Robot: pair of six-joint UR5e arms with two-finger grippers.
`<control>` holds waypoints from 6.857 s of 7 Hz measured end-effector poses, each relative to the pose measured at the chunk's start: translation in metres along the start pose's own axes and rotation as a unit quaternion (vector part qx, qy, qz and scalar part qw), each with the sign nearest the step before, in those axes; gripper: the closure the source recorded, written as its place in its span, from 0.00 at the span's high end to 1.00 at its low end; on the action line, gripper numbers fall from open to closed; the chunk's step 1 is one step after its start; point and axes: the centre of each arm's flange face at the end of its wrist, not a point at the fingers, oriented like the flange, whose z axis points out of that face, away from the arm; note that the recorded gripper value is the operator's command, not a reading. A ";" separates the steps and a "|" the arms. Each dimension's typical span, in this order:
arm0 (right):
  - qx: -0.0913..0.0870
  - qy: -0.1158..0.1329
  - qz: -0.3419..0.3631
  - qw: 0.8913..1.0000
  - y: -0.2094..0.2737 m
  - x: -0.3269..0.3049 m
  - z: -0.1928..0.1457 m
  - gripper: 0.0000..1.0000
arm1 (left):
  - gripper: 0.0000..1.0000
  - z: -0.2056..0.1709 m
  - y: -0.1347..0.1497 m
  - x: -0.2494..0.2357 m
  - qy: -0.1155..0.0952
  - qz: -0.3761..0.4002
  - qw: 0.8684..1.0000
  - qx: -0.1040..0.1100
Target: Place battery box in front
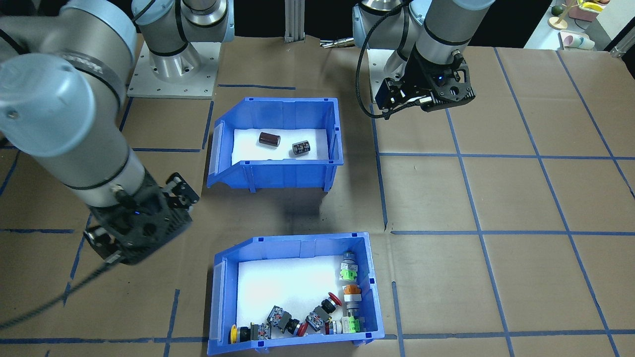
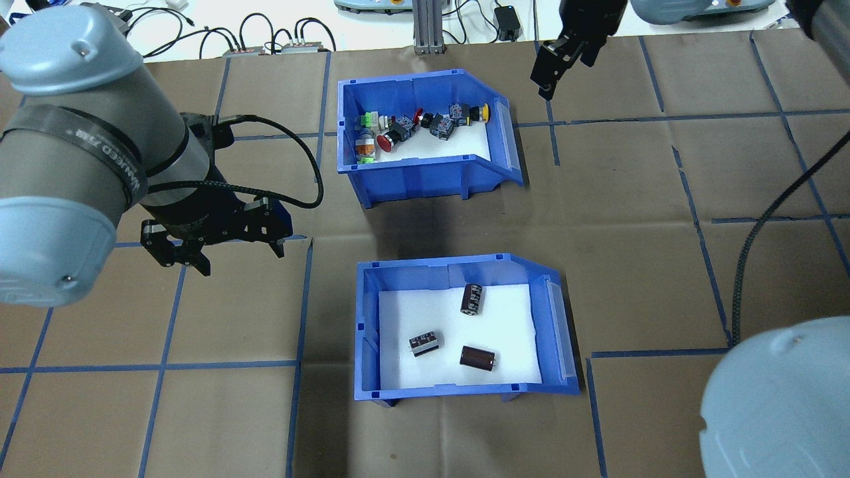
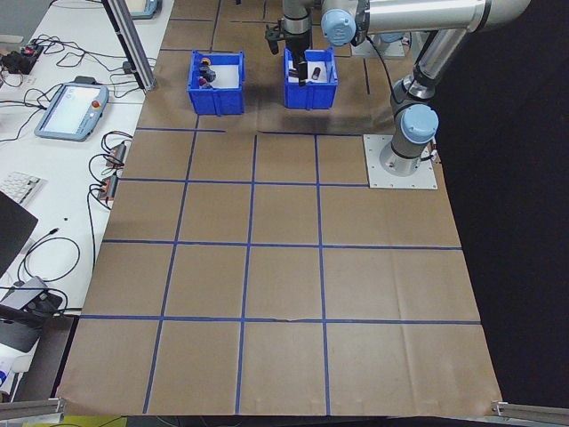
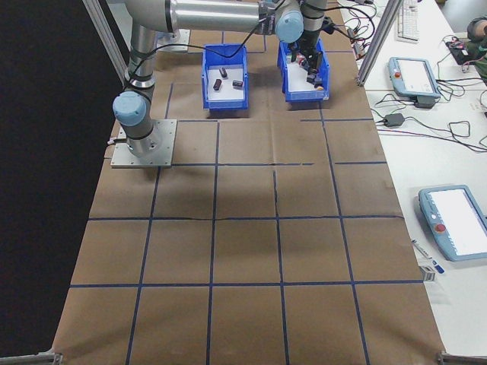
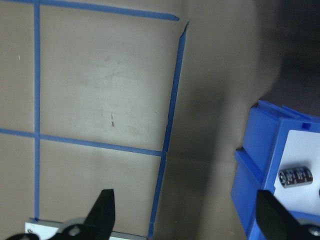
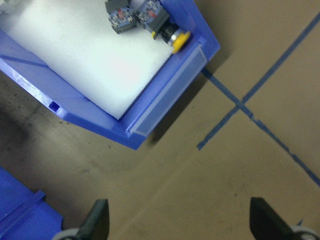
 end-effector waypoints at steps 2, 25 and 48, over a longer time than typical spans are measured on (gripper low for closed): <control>0.013 0.010 -0.117 0.993 -0.065 -0.034 0.013 1.00 | 0.99 0.040 0.040 0.020 0.006 -0.231 0.972 -0.037; -0.040 0.079 -0.336 0.938 -0.061 -0.043 0.054 0.00 | 0.00 0.178 0.177 0.127 0.108 -0.555 0.810 -0.159; -0.065 -0.026 -0.338 0.939 0.268 -0.181 0.098 0.00 | 1.00 0.134 -0.115 0.235 0.183 -0.479 0.854 -0.087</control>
